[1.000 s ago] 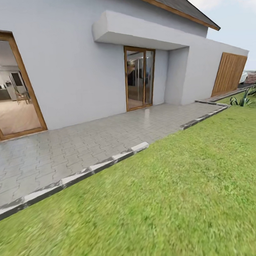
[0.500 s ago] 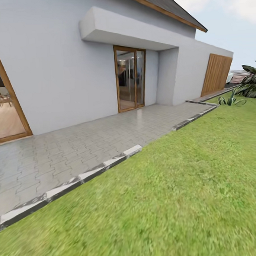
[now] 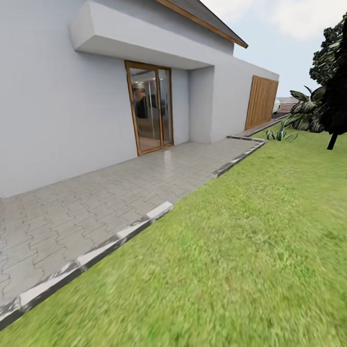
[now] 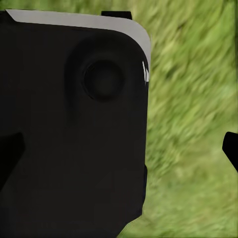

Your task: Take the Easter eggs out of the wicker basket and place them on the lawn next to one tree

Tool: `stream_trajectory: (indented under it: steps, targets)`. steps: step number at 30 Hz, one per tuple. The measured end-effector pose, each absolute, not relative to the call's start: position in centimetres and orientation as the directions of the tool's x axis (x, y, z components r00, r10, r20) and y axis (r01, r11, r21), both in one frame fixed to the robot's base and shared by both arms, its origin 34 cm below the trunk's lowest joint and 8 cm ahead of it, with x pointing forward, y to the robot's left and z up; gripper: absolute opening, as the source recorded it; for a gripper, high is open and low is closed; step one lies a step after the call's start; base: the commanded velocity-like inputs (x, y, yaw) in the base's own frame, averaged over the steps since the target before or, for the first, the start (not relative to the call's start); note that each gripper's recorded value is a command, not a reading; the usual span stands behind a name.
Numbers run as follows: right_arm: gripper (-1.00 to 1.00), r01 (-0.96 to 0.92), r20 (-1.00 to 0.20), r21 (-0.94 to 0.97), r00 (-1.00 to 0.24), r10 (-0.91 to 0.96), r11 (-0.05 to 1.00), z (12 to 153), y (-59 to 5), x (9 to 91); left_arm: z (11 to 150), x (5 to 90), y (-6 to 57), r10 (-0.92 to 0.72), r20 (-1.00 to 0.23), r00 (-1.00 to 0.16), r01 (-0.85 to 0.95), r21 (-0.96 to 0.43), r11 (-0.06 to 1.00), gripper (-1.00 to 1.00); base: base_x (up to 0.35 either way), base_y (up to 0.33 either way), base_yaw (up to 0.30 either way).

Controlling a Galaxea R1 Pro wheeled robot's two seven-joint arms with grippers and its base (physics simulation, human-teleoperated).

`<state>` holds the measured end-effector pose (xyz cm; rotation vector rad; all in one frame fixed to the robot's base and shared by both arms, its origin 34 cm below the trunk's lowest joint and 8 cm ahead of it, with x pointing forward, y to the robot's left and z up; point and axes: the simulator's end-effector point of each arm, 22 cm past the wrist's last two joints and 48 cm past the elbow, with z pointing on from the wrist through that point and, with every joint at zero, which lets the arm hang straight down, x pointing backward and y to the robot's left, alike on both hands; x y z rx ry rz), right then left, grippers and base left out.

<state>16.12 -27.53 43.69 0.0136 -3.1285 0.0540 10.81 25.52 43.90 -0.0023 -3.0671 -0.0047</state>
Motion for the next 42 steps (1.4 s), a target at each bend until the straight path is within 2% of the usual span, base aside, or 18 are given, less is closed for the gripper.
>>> stream_trajectory:
  steps: [26,42]
  targets:
    - [1.0,-0.009,0.013,-0.034,-1.0,-0.008,0.999,43.69,-27.53,16.12,43.9,10.81,25.52,0.001,0.074,-0.997,0.002,0.003,1.0,1.0,0.332,0.0,-0.296]
    - [1.0,-0.007,0.014,-0.035,-1.0,-0.007,0.999,43.69,-27.55,16.1,43.9,10.81,25.53,0.003,0.074,-0.997,0.004,0.003,1.0,1.0,0.138,0.0,-0.021]
